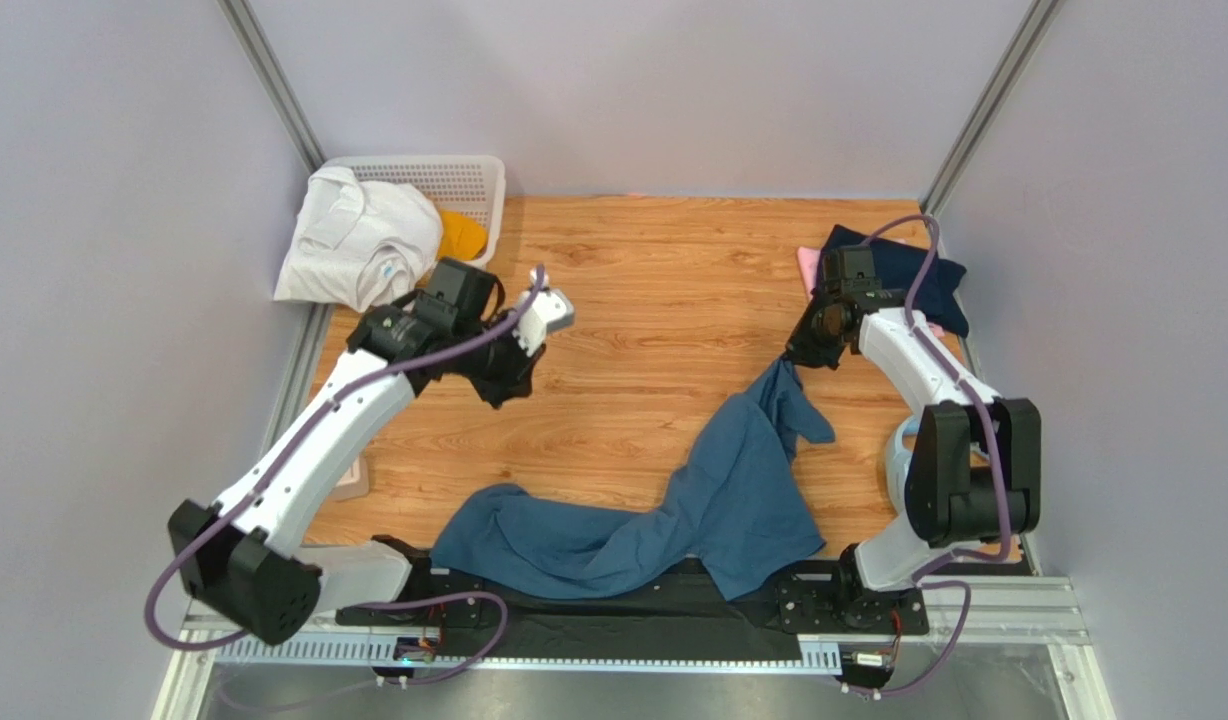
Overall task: Fold and stack the t-shirts
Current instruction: Flatten out the tshirt
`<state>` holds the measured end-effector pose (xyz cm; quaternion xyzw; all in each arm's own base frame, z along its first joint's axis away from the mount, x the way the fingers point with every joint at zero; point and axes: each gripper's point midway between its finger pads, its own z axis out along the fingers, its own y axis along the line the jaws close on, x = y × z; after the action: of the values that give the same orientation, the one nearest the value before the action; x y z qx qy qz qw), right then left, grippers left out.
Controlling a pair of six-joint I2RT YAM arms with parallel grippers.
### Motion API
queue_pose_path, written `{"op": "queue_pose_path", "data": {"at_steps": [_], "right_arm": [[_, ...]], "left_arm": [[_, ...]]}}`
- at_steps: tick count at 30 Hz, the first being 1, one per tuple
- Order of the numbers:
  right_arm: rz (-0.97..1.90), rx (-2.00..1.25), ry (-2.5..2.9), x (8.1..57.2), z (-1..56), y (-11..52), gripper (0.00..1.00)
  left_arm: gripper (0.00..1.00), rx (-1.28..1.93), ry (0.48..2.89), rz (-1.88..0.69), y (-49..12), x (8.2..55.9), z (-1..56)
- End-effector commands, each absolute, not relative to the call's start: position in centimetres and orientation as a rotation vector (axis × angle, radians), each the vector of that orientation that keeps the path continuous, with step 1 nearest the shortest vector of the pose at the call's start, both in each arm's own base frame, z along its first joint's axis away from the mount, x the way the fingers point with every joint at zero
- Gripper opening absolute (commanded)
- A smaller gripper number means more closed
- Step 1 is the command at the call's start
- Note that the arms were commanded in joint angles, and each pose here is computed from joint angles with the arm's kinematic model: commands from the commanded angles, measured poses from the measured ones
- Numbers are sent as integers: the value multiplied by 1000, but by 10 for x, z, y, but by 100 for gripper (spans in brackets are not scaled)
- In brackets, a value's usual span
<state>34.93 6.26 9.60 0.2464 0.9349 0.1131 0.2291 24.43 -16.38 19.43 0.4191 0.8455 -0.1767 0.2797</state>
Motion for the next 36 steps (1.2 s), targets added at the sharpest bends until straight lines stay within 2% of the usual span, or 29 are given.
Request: {"op": "queue_pose_path", "data": {"at_steps": [1,4,9,18,21,26,30,35,36], "right_arm": [[186,784,2422,403,108,21,0],[172,874,2444,418,93,-1,0],[77,917,2415,437,99,-24,0],[177,912,2447,434,87,-11,0],[184,905,2449,431,83,-7,0],[253,892,2461,423,80,3,0],[280,880,2442,422,91,7,0],[300,869,2418,423,101,8,0],[301,867,2418,423,101,9,0]], "left_arm": [[4,1374,2225,-478,-162,192,183],[15,1419,2281,-475,-156,181,166],[45,1449,2365,-467,-146,170,138],[73,1563,2405,-501,-158,161,122],[79,1627,2419,-486,-166,163,110],[78,1635,2469,-467,-172,174,86],[64,1646,2550,-479,-173,173,64],[55,1647,2573,-482,-176,177,52],[43,1653,2583,-490,-177,177,49]]}}
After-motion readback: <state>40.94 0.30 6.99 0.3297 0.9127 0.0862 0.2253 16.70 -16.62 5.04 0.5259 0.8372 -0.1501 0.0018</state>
